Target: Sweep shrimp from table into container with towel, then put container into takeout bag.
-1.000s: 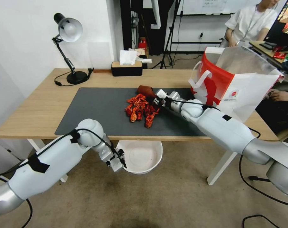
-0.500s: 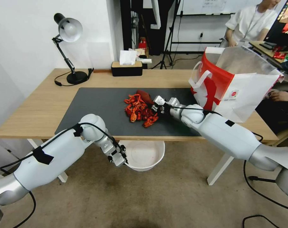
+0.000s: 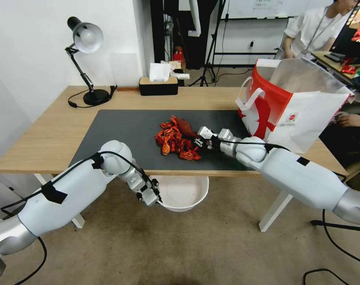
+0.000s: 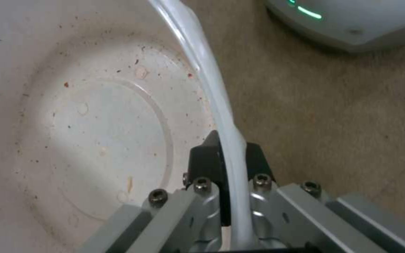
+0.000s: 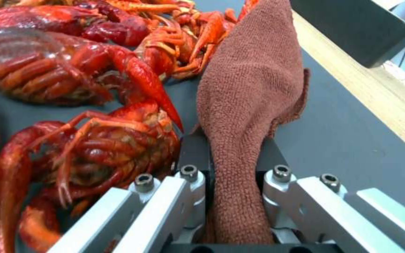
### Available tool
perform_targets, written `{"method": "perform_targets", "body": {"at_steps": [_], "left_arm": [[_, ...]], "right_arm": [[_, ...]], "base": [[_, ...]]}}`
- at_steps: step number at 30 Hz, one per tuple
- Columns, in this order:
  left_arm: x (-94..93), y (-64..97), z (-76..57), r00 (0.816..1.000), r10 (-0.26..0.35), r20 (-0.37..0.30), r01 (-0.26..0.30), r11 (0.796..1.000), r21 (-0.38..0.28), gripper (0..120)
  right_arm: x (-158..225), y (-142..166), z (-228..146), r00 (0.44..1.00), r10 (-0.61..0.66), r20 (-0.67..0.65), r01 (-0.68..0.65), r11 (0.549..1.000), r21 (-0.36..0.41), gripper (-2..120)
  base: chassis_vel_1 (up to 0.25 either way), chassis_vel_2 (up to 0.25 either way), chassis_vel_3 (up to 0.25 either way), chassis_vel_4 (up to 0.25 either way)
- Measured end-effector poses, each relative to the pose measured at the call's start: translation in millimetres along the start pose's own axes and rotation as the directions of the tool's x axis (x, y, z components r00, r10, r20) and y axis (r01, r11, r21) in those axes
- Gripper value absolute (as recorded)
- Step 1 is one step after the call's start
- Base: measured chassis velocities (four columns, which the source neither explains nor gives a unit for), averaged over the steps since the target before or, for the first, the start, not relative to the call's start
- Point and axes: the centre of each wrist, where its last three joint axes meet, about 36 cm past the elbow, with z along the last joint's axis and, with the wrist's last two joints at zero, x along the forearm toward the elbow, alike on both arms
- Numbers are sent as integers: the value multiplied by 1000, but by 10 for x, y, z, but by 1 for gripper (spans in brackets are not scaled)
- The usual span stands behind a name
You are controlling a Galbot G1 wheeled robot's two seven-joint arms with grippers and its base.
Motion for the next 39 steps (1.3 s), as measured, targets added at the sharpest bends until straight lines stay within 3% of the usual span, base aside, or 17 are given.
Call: {"method": "perform_targets", "body": {"at_steps": [39], "left_arm": [[9, 23, 6, 1000, -19, 7, 19, 1000, 12, 0]], "right_arm": [[663, 620, 42, 993, -110, 39, 110, 994, -11, 8]], "base": [[0, 0, 0, 0]]}}
